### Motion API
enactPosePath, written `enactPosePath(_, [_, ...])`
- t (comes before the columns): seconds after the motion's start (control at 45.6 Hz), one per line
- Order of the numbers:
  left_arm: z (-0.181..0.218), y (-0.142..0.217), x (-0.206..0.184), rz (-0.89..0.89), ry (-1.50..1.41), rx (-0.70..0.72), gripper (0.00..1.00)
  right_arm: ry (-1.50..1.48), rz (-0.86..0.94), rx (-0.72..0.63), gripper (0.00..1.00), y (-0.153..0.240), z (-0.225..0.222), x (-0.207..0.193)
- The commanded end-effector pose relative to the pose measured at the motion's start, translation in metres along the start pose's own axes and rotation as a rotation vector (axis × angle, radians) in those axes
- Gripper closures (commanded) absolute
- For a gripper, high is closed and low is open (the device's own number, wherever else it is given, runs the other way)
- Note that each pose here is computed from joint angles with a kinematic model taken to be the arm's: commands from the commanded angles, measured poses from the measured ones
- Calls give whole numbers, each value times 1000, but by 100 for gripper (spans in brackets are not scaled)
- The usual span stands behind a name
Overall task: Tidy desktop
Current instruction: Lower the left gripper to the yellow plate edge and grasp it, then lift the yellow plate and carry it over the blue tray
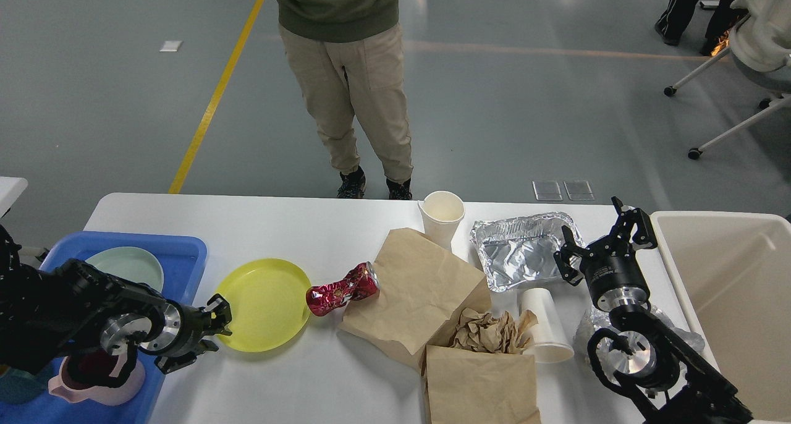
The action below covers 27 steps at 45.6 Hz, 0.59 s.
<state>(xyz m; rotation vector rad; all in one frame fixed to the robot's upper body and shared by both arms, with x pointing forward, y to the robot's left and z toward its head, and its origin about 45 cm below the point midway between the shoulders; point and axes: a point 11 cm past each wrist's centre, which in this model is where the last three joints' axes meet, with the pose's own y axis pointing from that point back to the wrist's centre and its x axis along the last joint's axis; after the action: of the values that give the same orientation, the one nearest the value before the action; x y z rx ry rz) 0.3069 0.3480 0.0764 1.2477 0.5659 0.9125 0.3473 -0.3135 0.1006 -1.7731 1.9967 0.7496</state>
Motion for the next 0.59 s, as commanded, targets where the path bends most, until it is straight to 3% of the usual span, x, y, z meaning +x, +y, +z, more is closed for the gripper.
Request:
enactPosePath(0.0, [-1, -1, -1, -3, 0, 1, 73, 0, 0, 0, 0, 0, 0, 0])
enactPosePath(0.285, [-2, -3, -4, -10, -4, 6, 80, 0, 0, 0, 0, 0, 0, 0])
enactPosePath(0.57, [-4, -3, -8, -59, -12, 11, 100, 0, 0, 0, 0, 0, 0, 0])
